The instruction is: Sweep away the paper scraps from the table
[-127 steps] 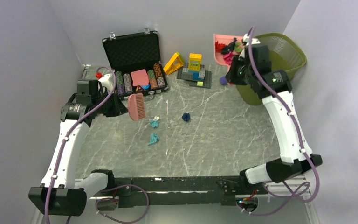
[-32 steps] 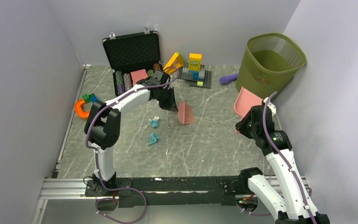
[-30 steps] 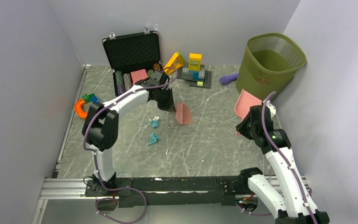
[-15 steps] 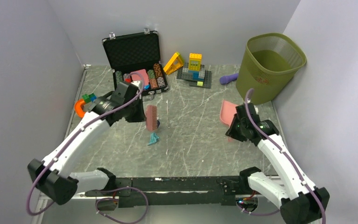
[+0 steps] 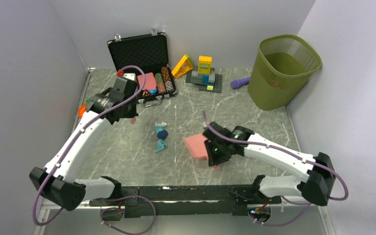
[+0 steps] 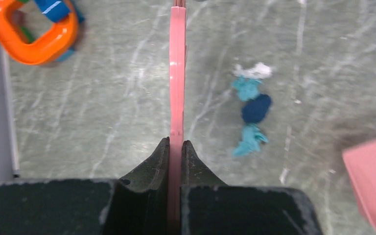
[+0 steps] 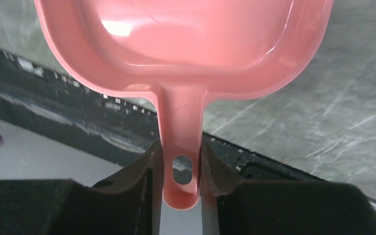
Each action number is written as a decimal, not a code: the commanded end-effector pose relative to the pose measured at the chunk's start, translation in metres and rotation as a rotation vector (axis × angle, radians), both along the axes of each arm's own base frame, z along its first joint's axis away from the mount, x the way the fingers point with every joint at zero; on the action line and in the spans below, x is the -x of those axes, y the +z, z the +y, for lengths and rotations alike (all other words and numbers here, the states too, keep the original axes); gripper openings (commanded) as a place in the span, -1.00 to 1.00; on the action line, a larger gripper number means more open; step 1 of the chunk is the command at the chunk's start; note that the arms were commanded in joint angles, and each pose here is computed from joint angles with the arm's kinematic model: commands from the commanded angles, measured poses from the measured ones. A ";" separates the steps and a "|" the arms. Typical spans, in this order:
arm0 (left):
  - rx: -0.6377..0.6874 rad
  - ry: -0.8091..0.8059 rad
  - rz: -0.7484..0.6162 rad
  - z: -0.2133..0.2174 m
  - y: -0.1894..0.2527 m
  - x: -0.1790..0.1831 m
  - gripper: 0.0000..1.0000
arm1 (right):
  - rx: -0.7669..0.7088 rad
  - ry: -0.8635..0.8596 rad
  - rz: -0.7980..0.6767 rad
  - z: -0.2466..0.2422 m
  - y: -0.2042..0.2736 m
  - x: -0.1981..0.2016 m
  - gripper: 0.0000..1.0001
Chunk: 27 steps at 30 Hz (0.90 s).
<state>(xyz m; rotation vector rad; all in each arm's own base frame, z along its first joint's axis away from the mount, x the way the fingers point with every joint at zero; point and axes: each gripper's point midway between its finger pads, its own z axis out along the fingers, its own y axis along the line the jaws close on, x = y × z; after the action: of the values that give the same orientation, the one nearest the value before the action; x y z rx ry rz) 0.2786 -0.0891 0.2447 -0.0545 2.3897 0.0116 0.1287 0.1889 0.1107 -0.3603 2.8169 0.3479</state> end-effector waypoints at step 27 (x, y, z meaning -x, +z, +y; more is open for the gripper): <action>-0.553 -0.540 0.366 -0.074 -0.111 -0.114 -1.00 | 0.185 0.477 0.233 0.093 -0.037 0.059 -1.00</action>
<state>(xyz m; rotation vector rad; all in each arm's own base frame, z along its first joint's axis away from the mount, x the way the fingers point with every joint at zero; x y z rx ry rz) 0.3981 -0.1599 0.1377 0.7125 2.5905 0.4039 0.0523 0.2781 0.0675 -1.0956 2.9933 0.1846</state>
